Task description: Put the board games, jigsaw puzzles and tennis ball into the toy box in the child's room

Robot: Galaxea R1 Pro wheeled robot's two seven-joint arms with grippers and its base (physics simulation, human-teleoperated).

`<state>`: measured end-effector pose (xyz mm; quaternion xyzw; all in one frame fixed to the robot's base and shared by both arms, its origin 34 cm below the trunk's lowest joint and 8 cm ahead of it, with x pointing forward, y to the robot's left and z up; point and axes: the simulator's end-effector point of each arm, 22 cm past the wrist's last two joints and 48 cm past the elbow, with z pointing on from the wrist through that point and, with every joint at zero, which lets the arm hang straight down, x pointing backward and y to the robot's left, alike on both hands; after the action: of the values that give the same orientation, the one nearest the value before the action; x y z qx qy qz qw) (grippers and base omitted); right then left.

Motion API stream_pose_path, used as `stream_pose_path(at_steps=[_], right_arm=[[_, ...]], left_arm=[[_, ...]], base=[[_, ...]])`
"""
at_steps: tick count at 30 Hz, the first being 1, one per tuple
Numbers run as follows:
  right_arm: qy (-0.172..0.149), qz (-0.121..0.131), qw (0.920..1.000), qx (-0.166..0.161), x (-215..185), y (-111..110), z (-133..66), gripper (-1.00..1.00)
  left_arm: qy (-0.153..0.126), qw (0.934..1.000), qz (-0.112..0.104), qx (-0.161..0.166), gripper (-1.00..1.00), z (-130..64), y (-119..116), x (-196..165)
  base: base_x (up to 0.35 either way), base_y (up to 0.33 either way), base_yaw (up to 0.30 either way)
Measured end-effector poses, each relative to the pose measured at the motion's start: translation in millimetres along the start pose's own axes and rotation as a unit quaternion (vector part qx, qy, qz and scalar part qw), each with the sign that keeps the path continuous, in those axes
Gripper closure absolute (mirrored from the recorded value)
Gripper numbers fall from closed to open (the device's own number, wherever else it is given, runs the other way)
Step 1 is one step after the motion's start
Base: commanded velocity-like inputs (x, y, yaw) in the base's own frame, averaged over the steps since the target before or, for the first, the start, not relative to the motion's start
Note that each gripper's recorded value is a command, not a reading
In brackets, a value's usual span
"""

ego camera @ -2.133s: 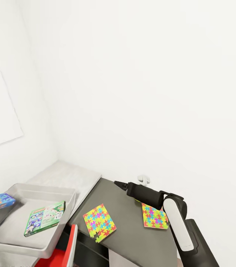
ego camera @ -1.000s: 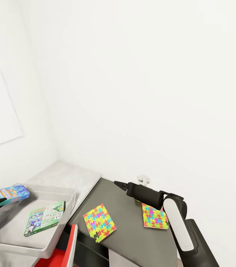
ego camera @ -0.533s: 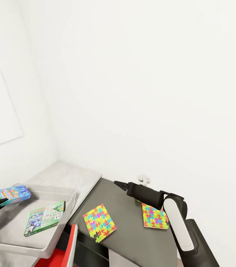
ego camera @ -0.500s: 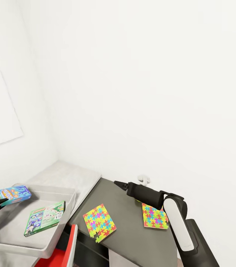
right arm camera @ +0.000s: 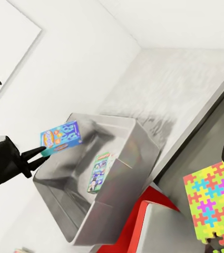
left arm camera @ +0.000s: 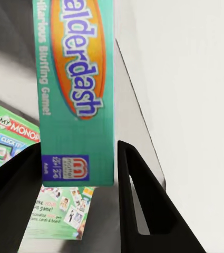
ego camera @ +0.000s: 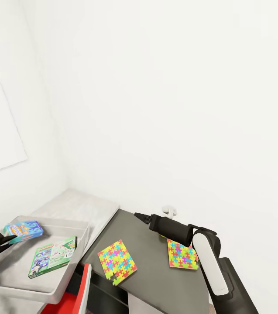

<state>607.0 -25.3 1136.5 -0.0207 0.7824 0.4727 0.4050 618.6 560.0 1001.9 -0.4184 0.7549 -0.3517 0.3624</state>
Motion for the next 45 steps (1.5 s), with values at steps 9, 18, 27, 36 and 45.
stream_pose_path(at_steps=[9,18,27,36,45], right_arm=[[0.0,0.0,1.0,0.0,0,0,0.0,-1.0],[0.0,0.0,1.0,0.0,0,0,0.0,-1.0],[0.0,0.0,1.0,-0.001,0,0,0.0,-1.0],[0.0,0.0,1.0,-0.001,0,0,0.0,-1.0],[-0.001,0.0,1.0,0.0,0,0,0.0,-1.0]], left_arm=[[0.008,1.0,-0.004,-0.002,1.0,6.3,2,10],[0.008,0.9997,-0.005,-0.023,1.0,6.7,11,10],[0.003,0.9988,-0.009,-0.047,1.0,5.3,22,8],[0.001,0.9988,-0.011,-0.048,1.0,4.9,23,7],[0.0,0.9987,-0.012,-0.049,1.0,4.7,24,7]], base=[[0.0,0.0,0.0],[0.0,0.0,0.0],[0.0,0.0,0.0],[0.0,0.0,0.0],[0.0,0.0,0.0]])
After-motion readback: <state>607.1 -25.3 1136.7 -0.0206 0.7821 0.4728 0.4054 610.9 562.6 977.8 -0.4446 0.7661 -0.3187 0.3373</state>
